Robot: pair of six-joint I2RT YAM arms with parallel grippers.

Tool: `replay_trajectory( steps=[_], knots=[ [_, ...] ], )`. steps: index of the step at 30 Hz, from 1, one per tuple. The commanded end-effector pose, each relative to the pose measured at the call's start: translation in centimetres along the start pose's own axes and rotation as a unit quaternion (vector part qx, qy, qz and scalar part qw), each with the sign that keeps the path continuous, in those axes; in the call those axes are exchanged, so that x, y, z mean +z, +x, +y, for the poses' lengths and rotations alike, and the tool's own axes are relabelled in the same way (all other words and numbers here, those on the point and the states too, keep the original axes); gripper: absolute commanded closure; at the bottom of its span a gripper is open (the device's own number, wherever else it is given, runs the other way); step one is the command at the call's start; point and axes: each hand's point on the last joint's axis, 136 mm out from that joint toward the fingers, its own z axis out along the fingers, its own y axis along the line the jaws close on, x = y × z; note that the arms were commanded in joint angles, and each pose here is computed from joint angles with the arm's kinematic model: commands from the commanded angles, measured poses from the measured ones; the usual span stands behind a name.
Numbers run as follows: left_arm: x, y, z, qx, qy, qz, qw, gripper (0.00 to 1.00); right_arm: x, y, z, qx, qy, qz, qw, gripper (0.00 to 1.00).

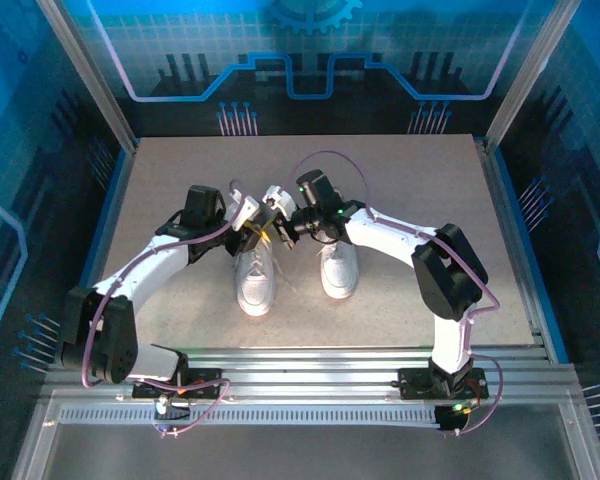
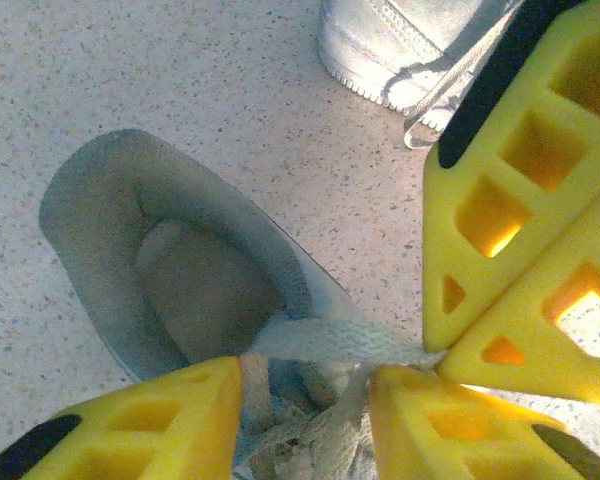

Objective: Tie the shoes

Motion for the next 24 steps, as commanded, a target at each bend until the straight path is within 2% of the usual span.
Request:
replay_trajectory(
  steps=[1, 6, 15, 24],
  knots=[
    [-0.5, 0.0, 0.0, 0.045, -0.004, -0.001, 0.999, 0.58, -1.2, -1.6, 0.8, -0.026, -0.022, -0.018, 0.999, 1.0],
    [-0.1, -0.1, -0.1, 0.091, 0.004, -0.007, 0.996, 0.49, -1.3, -1.5, 1.0, -0.032, -0.034, -0.015, 0.999, 1.0],
    [0.3, -0.5, 0.0, 0.122, 0.03, -0.021, 0.992, 0.59, -1.6, -1.1, 0.9, -0.047, -0.039, 0.003, 0.998, 1.0],
    [-0.6, -1.2, -0.5, 0.149, 0.051, -0.044, 0.987, 0.5, -1.9, -0.9, 0.6, -0.05, -0.041, 0.006, 0.998, 1.0]
  ],
)
